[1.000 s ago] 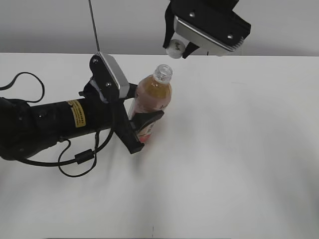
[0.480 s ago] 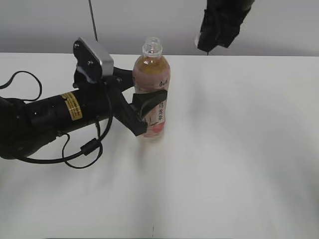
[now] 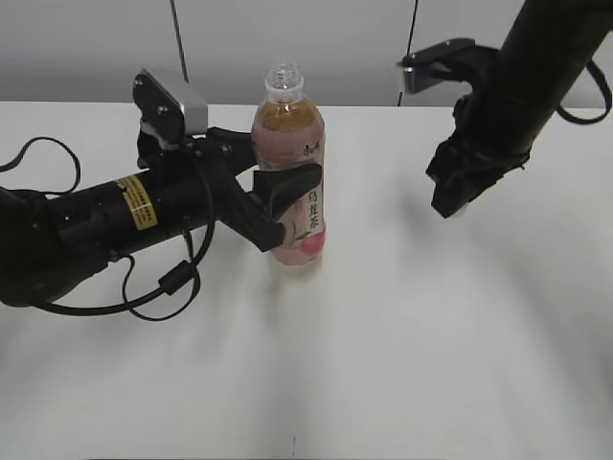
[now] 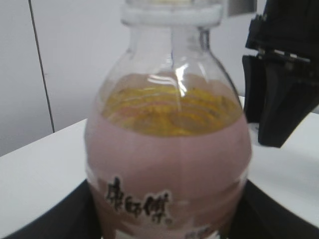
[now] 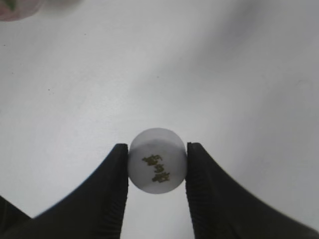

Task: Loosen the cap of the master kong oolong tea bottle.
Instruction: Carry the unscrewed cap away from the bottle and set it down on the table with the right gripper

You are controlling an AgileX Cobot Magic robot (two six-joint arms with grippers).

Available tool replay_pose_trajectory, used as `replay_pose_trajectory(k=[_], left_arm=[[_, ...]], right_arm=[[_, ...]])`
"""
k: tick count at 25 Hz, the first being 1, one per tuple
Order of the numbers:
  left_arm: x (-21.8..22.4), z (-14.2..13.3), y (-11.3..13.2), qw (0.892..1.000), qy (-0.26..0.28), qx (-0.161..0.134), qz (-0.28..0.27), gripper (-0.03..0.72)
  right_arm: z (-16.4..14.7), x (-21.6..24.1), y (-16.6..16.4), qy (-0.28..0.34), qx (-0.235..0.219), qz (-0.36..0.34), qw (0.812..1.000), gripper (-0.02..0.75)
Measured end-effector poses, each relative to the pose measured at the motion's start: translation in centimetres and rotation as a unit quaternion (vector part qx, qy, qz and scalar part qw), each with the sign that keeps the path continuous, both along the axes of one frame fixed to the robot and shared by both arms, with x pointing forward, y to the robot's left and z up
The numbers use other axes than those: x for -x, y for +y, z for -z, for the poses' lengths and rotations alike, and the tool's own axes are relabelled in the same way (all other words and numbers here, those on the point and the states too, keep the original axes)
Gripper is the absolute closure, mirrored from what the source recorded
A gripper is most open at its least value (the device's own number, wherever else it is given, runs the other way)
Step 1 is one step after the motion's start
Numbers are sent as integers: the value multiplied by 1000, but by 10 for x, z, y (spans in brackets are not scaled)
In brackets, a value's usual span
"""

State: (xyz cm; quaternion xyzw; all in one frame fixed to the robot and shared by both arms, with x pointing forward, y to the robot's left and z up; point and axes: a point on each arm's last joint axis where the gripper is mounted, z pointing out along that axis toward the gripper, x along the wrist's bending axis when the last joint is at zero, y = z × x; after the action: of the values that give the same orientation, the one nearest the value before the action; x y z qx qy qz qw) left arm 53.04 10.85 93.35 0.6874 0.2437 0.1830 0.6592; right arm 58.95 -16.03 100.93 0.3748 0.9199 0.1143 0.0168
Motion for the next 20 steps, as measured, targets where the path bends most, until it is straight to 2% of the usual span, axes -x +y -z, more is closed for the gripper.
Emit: replay_pose_trajectory(k=[3, 9, 14, 20], left_arm=[[0, 6, 0, 1000, 7, -1, 1, 278], [-1, 25, -1, 999, 30, -12, 5, 278], [-1, 26, -2, 999, 30, -9, 8, 278], [0, 26, -2, 999, 29, -9, 12, 278]], right_arm=[[26, 5, -3, 3, -1, 28, 1000, 468], [73, 3, -2, 58, 16, 54, 997, 468], [110, -1, -1, 92, 28, 60, 994, 468], [126, -3, 0, 102, 31, 75, 991, 468]])
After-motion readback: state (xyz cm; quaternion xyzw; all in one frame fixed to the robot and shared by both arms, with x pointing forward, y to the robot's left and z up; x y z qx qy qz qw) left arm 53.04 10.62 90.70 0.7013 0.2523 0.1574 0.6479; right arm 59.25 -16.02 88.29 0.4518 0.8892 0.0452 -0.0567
